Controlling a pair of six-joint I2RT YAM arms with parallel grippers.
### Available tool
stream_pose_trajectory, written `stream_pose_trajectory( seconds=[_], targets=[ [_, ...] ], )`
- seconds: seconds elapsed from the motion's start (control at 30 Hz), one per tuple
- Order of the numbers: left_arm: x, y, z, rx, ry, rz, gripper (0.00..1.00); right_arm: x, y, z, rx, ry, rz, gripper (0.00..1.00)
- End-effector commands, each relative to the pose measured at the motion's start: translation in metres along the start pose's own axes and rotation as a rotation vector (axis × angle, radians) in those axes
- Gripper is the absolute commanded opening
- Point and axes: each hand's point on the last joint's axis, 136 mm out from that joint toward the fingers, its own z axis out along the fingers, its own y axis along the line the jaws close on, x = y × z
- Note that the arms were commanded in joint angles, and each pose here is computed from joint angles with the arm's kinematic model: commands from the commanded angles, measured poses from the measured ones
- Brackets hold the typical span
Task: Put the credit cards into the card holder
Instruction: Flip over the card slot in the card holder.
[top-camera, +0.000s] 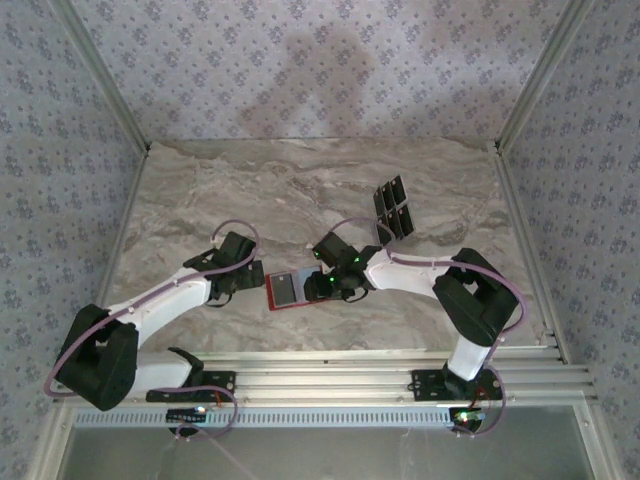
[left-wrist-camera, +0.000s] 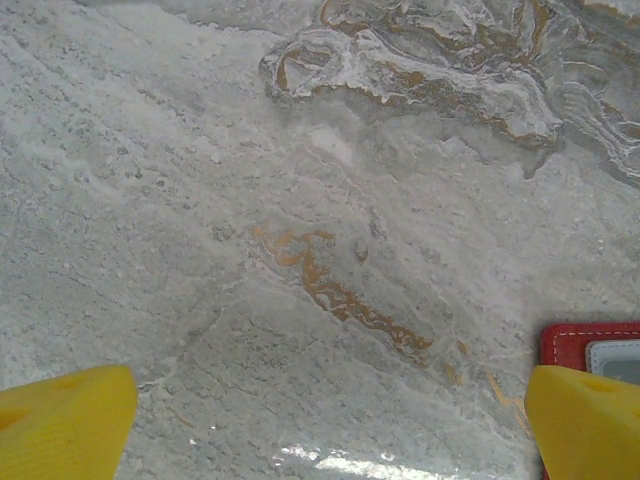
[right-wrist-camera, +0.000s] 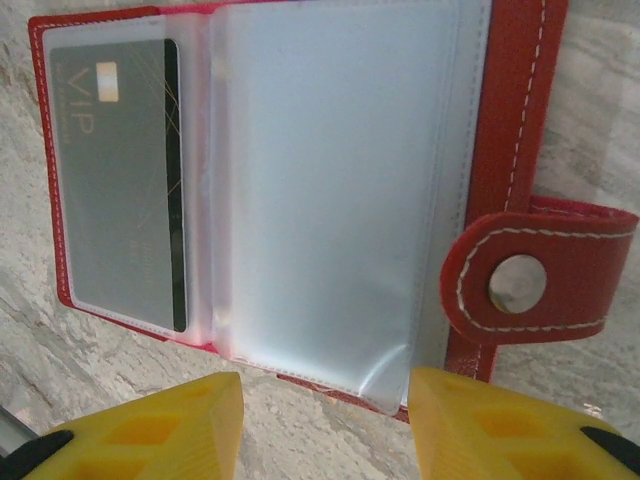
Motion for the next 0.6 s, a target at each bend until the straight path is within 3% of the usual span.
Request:
stream_pose_trajectory(
  seconds=[0.0, 0.57],
  targets=[
    [-0.001, -0.001, -0.003, 0.011, -0.007, -0.012, 1.00, -0.001, 0.007, -0.005, -0.010, -0.010, -0.002, 0.49],
    [0.001, -0.004, -0.001, 0.017, -0.005, -0.008, 1.00, 0.009, -0.005, -0.009, 0.039, -0.005, 0.017, 0.47]
  ],
)
